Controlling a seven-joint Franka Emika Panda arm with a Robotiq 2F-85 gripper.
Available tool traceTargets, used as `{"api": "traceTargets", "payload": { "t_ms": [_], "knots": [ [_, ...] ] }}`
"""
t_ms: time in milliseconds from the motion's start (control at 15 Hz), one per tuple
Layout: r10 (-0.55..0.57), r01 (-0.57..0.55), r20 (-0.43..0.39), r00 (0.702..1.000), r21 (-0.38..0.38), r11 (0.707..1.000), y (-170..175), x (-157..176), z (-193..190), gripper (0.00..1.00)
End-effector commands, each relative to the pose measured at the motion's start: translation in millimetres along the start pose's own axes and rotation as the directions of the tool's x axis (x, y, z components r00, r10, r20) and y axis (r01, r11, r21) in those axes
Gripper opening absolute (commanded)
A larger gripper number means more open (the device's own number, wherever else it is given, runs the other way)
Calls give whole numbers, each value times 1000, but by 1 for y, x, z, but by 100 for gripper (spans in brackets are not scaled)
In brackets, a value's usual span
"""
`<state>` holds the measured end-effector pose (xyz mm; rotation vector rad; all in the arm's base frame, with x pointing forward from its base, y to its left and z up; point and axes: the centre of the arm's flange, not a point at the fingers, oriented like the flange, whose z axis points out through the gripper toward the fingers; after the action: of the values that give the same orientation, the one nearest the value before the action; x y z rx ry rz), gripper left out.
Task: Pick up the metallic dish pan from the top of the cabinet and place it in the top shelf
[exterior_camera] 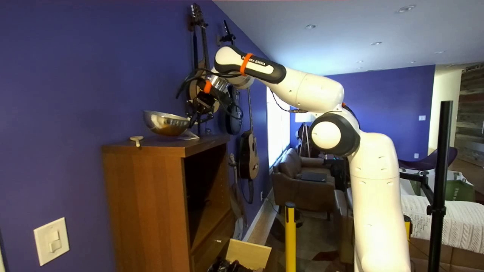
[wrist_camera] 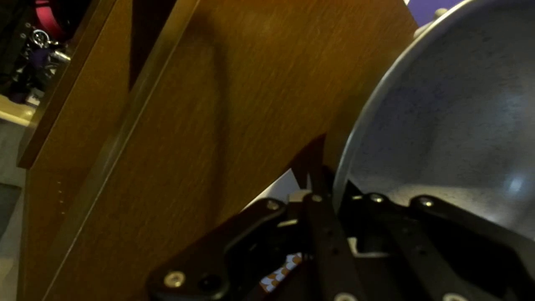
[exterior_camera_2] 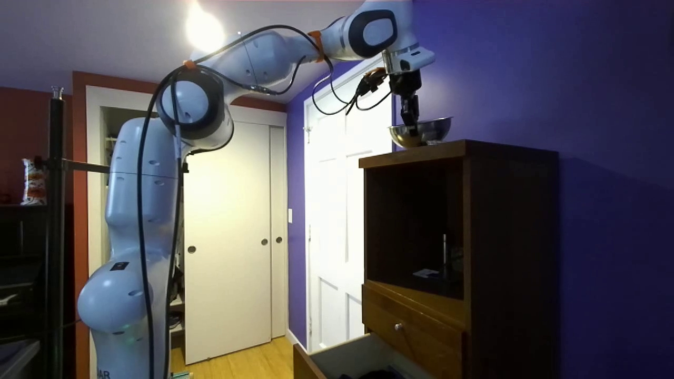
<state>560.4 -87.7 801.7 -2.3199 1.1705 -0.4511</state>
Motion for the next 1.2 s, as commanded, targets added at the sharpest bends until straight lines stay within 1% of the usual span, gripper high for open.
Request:
{"api": "traceTargets", "payload": {
  "t_ms": [0, 133, 333, 467, 600, 667, 800, 1133],
  "knots": [
    [-158, 159, -6, 987, 68, 985, 17, -20, -30, 2],
    [-242, 241, 4, 970, 88, 967, 28, -31, -46, 2],
    [-360, 355, 39, 932, 95, 930, 50, -53, -68, 2],
    [-410, 403, 74, 909, 95, 910, 67, -64, -75, 2],
    [-438, 430, 101, 893, 87, 898, 84, -73, -82, 2],
    [-448, 440, 116, 887, 85, 894, 94, -76, -84, 2],
    [-445, 441, 152, 883, 56, 896, 116, -82, -84, 2],
    [-409, 434, 274, 871, -36, 900, 164, -99, -58, 2]
  ]
}}
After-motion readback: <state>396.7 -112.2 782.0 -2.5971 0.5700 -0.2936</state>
